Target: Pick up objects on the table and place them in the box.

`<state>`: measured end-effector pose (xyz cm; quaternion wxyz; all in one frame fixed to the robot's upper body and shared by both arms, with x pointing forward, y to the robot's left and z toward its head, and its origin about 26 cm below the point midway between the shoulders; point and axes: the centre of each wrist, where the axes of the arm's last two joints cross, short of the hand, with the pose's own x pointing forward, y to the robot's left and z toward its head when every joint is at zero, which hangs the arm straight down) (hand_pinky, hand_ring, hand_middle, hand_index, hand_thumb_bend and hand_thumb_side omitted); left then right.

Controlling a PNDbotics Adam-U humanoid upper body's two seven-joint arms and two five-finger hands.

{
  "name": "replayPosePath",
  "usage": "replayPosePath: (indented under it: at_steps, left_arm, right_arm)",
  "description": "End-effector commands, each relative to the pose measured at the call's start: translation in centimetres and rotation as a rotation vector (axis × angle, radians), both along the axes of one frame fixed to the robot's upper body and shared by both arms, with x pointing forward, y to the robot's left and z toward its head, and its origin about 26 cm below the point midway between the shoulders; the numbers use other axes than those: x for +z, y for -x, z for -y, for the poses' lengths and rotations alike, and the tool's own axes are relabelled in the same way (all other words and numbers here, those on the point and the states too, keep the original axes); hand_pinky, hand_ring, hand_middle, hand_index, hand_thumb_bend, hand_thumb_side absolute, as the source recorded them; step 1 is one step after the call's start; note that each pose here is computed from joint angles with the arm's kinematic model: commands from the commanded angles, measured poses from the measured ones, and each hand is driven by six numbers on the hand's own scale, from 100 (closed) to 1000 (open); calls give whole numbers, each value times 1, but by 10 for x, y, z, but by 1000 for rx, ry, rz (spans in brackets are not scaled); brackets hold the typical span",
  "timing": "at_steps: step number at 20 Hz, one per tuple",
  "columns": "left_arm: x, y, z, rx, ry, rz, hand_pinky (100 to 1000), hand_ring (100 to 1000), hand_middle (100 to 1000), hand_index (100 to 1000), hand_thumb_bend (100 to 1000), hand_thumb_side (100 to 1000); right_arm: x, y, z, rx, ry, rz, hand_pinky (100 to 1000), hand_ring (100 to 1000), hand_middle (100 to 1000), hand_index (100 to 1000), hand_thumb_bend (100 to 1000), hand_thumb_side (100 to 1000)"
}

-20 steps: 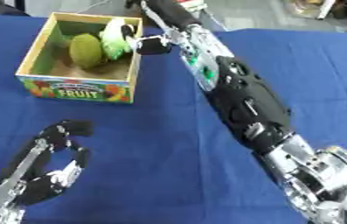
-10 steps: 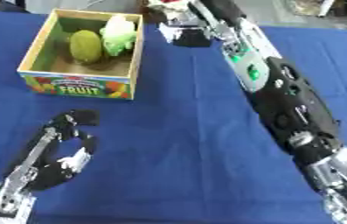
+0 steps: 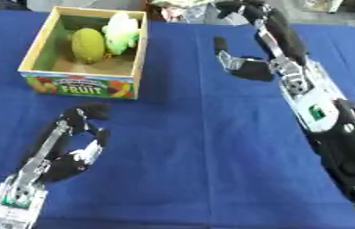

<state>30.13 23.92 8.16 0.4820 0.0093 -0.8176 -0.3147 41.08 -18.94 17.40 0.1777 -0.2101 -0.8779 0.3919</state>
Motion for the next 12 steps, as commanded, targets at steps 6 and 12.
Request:
replayPosePath:
  at_steps: [6, 12]
  left_arm:
    - [11, -2, -2, 9, -2, 41, 559, 776, 768, 850, 239, 540]
    - [10, -2, 1, -3, -3, 38, 559, 777, 767, 848, 240, 541]
  right_arm:
    - [-21, 33, 16, -49, -172, -160, 828, 785, 633, 835, 100, 501]
    - [-46, 66, 21, -41, -283, -310, 830, 787, 637, 828, 100, 508]
